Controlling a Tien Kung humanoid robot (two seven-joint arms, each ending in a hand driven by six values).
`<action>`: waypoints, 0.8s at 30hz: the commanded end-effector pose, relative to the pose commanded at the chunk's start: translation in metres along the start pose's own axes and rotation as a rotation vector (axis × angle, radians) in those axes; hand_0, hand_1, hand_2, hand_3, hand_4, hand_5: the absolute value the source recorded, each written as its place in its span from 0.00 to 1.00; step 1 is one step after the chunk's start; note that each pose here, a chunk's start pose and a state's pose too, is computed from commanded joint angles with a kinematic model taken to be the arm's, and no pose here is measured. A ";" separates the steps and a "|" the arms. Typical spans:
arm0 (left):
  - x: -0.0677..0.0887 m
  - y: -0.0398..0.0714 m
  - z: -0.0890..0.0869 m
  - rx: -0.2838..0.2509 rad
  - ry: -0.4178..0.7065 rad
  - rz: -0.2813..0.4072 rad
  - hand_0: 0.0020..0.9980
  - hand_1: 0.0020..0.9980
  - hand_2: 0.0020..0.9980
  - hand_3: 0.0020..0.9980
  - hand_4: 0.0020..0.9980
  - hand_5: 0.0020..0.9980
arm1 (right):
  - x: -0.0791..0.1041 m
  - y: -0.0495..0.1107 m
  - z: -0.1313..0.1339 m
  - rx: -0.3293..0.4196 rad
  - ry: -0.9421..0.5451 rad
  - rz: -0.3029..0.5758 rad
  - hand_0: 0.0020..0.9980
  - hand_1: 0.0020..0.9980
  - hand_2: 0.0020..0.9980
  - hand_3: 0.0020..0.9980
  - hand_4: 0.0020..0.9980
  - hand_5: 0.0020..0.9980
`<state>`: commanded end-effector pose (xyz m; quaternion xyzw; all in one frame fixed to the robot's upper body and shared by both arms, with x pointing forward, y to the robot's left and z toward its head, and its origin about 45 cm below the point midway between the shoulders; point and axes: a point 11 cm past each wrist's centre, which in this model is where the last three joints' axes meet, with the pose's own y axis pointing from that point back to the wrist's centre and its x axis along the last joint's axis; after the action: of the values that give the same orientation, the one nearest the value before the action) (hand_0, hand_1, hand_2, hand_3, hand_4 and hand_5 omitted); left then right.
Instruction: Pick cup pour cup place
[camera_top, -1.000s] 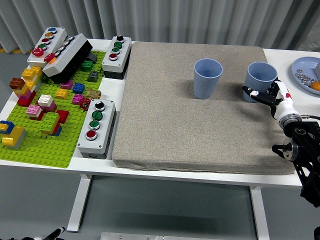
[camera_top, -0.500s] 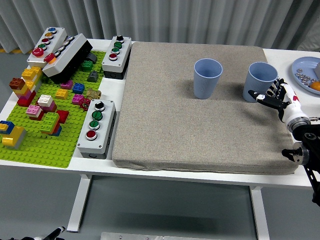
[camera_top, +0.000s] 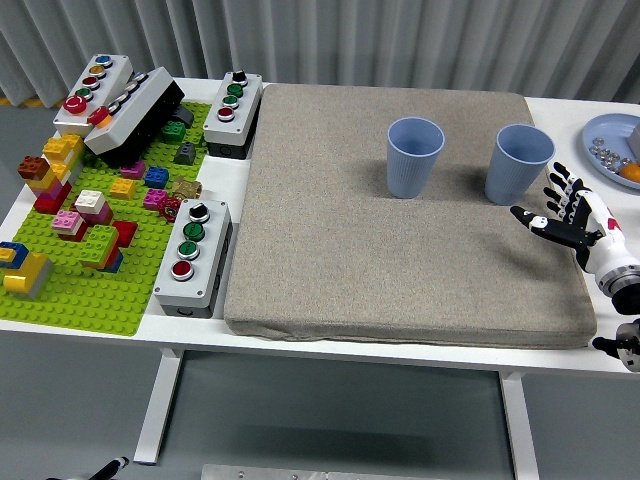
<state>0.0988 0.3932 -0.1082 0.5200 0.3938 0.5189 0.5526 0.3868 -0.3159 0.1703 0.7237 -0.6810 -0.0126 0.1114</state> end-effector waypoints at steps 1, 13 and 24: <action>0.000 0.000 0.000 0.000 0.000 0.000 0.84 0.85 0.92 0.81 0.64 1.00 | 0.000 0.002 -0.003 0.008 0.002 -0.005 0.99 0.97 1.00 1.00 0.88 0.28; 0.000 0.000 -0.003 0.006 0.001 0.000 0.84 0.85 0.92 0.81 0.64 1.00 | 0.010 -0.003 -0.015 0.042 -0.018 0.037 0.99 0.95 1.00 1.00 0.87 0.29; 0.006 0.001 -0.001 -0.001 0.008 0.014 0.84 0.85 0.92 0.81 0.64 1.00 | 0.074 -0.025 -0.141 0.322 -0.054 0.234 0.96 0.91 0.98 0.93 0.85 0.31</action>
<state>0.0983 0.3995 -0.1066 0.5204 0.3920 0.5251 0.5476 0.4408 -0.3671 0.3132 0.6476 -0.7563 0.0901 -0.0232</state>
